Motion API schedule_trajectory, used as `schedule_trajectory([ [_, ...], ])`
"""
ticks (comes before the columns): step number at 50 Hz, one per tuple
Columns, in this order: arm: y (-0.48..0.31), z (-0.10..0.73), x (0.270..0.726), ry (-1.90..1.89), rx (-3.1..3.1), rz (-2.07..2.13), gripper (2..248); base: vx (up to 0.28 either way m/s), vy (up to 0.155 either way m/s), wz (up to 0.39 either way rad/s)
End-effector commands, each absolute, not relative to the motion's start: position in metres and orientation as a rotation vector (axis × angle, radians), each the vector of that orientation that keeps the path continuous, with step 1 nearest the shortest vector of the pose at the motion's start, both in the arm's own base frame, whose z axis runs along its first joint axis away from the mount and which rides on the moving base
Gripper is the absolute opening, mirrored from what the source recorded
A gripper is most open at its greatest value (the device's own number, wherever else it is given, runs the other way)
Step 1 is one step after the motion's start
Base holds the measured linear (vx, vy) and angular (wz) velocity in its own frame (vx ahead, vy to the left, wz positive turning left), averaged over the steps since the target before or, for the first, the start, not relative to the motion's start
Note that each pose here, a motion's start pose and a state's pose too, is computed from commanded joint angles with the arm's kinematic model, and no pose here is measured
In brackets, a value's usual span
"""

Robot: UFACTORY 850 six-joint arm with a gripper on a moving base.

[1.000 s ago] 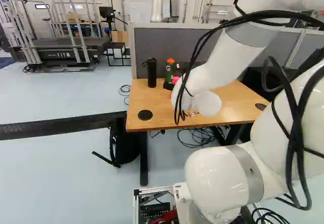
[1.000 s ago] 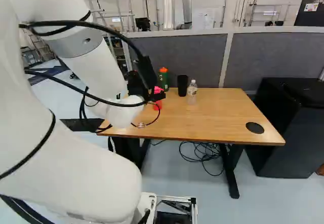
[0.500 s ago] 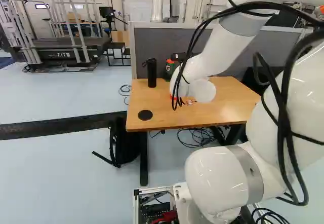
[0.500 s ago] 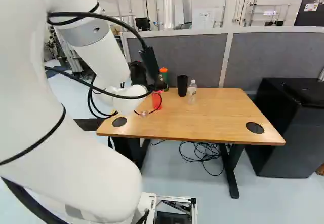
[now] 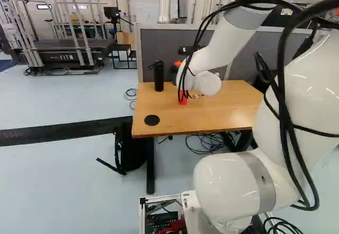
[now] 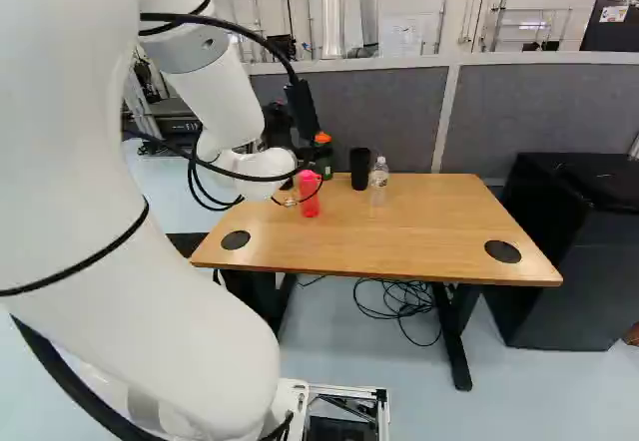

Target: Pick up the green bottle from the table

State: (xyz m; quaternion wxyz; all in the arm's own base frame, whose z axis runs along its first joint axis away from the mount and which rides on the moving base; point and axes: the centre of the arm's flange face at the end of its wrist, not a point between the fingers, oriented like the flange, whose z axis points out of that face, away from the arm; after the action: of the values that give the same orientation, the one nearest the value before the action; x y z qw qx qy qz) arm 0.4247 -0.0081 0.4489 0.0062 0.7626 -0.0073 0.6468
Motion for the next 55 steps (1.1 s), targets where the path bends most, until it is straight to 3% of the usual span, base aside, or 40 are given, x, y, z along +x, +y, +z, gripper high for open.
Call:
schedule_trajectory([
  [55, -0.019, 0.478, 0.525, -0.067, 2.564, 1.780, 247, 0.000, 0.000, 0.000],
])
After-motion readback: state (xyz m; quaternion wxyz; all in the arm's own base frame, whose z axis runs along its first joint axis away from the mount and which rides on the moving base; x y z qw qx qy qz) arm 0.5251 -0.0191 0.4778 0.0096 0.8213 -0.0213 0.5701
